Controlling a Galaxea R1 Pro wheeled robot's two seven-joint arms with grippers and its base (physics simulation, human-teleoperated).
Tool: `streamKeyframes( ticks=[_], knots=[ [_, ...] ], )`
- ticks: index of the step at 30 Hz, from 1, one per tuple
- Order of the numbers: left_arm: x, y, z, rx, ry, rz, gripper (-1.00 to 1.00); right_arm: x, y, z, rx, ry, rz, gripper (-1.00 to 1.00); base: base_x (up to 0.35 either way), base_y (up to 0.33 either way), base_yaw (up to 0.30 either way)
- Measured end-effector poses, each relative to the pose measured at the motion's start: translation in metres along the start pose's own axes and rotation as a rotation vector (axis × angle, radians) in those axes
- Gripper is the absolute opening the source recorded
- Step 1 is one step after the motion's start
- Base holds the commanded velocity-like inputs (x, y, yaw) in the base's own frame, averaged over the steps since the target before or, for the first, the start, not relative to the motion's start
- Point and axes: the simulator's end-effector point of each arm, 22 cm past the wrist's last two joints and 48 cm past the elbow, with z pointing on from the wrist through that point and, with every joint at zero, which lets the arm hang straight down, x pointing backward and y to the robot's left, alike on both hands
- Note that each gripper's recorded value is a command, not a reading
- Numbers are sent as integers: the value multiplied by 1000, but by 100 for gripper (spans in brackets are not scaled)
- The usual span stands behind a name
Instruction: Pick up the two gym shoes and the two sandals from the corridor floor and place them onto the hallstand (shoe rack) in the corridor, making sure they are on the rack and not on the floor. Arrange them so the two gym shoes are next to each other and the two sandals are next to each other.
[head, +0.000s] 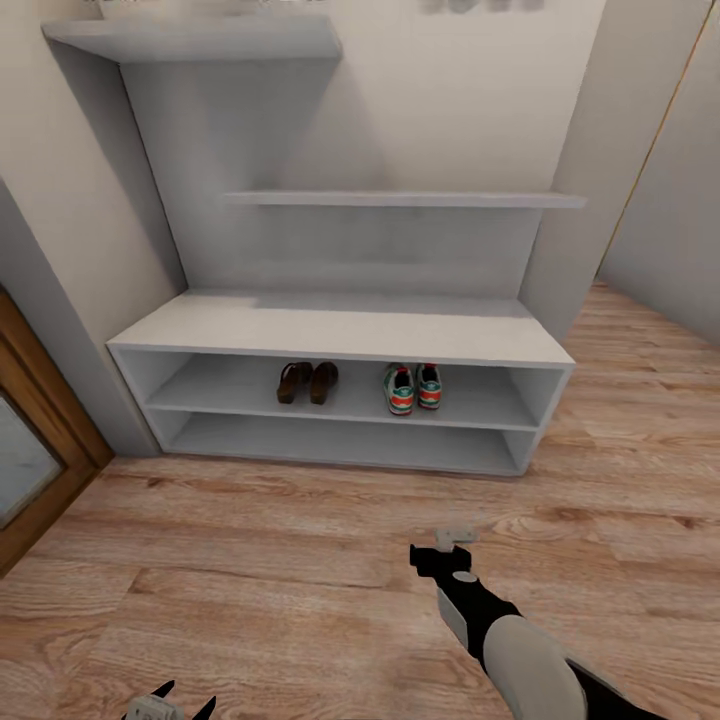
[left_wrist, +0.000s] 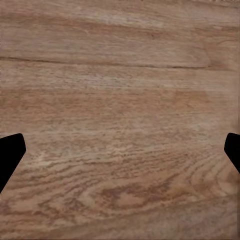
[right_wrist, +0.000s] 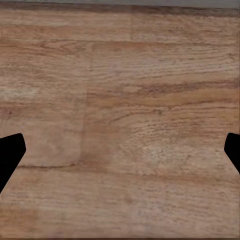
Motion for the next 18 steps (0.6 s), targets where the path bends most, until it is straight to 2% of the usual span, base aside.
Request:
streamKeyframes(
  ticks=[1, 7, 9, 14, 15, 18],
  knots=[
    [-2, 0, -1, 0, 0, 0, 100, 3, 0, -2, -1, -7, 2, 100, 0, 0, 0],
    [-14, -1, -7, -6, 3, -1, 100, 34, -37, -18, 41, -21, -6, 100, 0, 0, 0],
    [-19, 0, -8, -11, 2, -1, 100, 37, -42, -22, 47, -20, -9, 100, 0, 0, 0],
    [-28, 10, -14, -67, 4, 0, 100, 70, -86, -39, 100, 18, -31, 100, 0, 0, 0],
    [-30, 13, -15, -84, 4, 0, 100, 79, -103, -44, 120, 17, -38, 100, 0, 0, 0],
    [-35, 14, -18, -94, 9, -2, 100, 82, -120, -55, 138, -9, -49, 100, 0, 0, 0]
  ],
)
